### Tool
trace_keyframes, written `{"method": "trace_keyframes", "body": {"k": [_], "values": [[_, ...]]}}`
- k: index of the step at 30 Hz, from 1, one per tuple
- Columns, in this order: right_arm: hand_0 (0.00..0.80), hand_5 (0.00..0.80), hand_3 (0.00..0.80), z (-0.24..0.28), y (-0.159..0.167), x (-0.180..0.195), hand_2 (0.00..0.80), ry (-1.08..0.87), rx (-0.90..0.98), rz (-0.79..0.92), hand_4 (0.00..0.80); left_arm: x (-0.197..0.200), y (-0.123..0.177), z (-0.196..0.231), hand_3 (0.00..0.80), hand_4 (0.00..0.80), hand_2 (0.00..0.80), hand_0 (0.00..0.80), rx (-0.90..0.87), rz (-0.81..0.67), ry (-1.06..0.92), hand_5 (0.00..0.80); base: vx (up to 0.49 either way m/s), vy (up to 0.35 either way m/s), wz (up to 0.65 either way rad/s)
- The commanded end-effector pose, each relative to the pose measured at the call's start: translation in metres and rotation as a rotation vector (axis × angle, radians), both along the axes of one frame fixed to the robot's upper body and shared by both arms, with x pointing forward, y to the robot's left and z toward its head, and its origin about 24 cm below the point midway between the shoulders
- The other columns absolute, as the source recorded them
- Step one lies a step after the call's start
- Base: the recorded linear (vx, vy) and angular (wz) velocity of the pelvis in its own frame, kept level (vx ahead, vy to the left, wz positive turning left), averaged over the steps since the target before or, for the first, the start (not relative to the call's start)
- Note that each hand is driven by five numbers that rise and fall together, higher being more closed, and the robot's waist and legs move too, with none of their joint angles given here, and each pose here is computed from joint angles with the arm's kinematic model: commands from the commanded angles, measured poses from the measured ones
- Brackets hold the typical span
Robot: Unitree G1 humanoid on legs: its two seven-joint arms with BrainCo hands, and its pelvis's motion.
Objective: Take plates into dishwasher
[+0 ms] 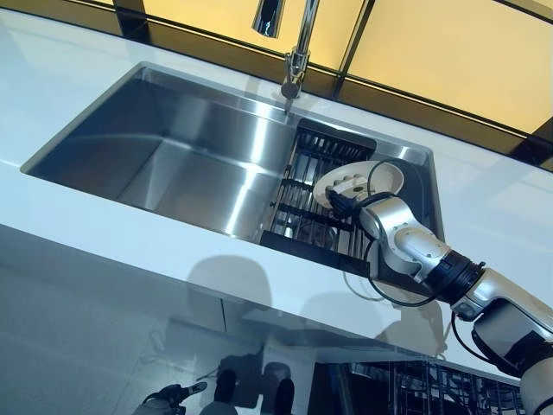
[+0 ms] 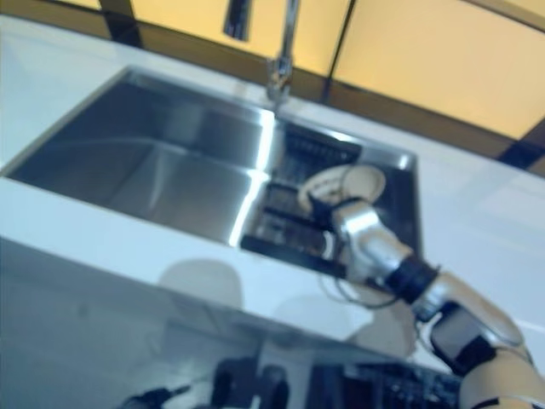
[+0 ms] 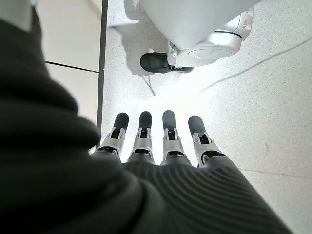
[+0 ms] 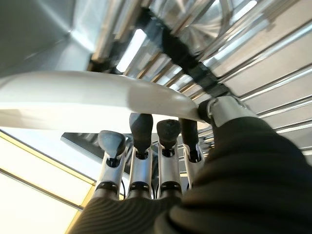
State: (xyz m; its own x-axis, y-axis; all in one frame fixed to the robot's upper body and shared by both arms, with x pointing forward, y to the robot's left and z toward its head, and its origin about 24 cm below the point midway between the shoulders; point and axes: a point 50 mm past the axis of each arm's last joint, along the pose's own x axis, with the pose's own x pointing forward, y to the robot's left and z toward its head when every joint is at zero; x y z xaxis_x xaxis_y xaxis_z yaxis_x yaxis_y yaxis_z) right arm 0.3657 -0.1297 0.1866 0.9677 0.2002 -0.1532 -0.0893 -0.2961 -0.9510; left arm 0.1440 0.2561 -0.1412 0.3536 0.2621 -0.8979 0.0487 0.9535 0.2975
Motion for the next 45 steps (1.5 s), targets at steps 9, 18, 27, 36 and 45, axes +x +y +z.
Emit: {"method": "trace_keyframes", "body": {"k": [9,18,27,36,45], "values": [[0.8,0.8,0.8,0.072,-0.014,-0.005,0.8,-0.096,0.436,0.056,0.8,-0.01,0.008,-0.001,0.0,0.0,0.0,0.0,0.049,-0.03,0.04,0.0,0.017,-0.003,-0.05],[0.8,0.8,0.8,0.084,-0.026,-0.003,0.8,-0.05,0.853,0.085,0.8,-0.02,0.012,-0.003,0.0,0.0,0.0,0.0,0.052,-0.03,0.063,0.0,0.032,-0.006,-0.05],[0.8,0.8,0.8,0.083,-0.032,0.001,0.8,-0.025,1.206,0.069,0.8,-0.032,0.012,-0.007,0.0,0.0,0.0,0.0,0.048,-0.032,0.084,0.0,0.027,0.002,-0.04],[0.8,0.8,0.8,0.089,-0.043,0.004,0.8,-0.017,1.442,0.059,0.8,-0.041,0.013,-0.009,0.0,0.0,0.0,0.0,0.049,-0.034,0.107,0.0,0.035,-0.002,-0.06],[0.8,0.8,0.8,0.089,-0.055,0.006,0.8,-0.002,1.621,0.03,0.8,-0.047,0.012,-0.011,0.0,0.0,0.0,0.0,0.046,-0.038,0.126,0.0,0.025,-0.001,-0.06]]}}
